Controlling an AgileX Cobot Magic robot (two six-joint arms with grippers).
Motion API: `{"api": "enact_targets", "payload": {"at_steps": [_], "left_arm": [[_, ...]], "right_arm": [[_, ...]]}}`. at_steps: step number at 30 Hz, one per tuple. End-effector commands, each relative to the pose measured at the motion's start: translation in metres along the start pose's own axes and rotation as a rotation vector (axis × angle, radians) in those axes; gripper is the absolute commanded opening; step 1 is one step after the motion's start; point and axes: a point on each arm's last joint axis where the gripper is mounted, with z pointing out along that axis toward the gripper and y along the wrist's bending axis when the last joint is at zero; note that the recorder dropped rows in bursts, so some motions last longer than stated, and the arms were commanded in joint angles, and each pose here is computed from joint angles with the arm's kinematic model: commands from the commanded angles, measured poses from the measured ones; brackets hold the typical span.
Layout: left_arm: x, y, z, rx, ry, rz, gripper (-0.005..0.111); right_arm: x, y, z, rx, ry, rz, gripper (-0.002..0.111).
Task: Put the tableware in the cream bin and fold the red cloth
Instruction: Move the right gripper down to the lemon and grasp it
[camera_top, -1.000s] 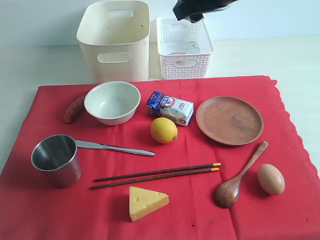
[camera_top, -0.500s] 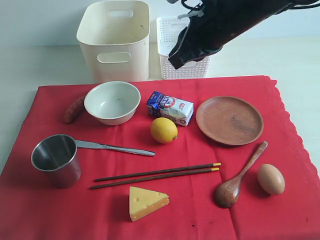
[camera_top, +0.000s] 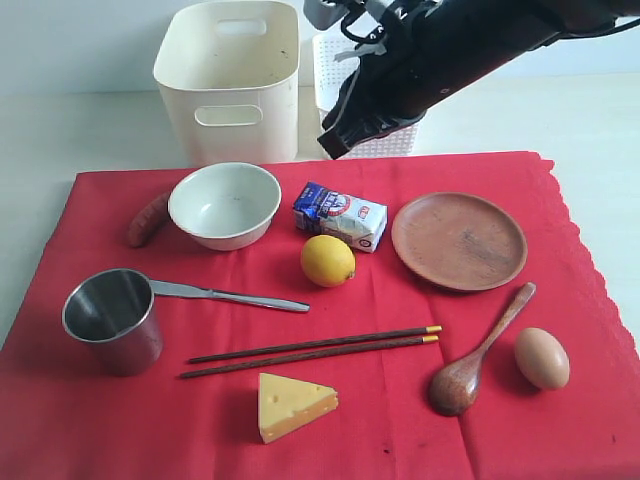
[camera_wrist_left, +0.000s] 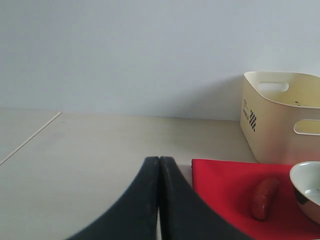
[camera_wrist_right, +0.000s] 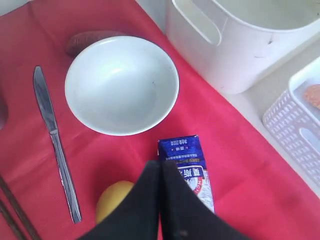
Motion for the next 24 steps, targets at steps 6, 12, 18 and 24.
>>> {"api": "enact_targets", "payload": {"at_steps": [6, 12, 18, 24], "left_arm": [[0.0, 0.0, 0.0, -0.002, -0.005, 0.01, 0.0], [0.0, 0.0, 0.0, -0.002, -0.005, 0.01, 0.0], [0.0, 0.0, 0.0, -0.002, -0.005, 0.01, 0.0], [0.0, 0.0, 0.0, -0.002, -0.005, 0.01, 0.0]], "right_arm": [[0.0, 0.0, 0.0, 0.004, -0.009, 0.01, 0.0], [0.0, 0.001, 0.0, -0.004, -0.004, 0.041, 0.0], [0.007, 0.003, 0.001, 0.001, -0.007, 0.082, 0.0], [0.027, 0.009, 0.001, 0.017, 0.002, 0.125, 0.0]]}}
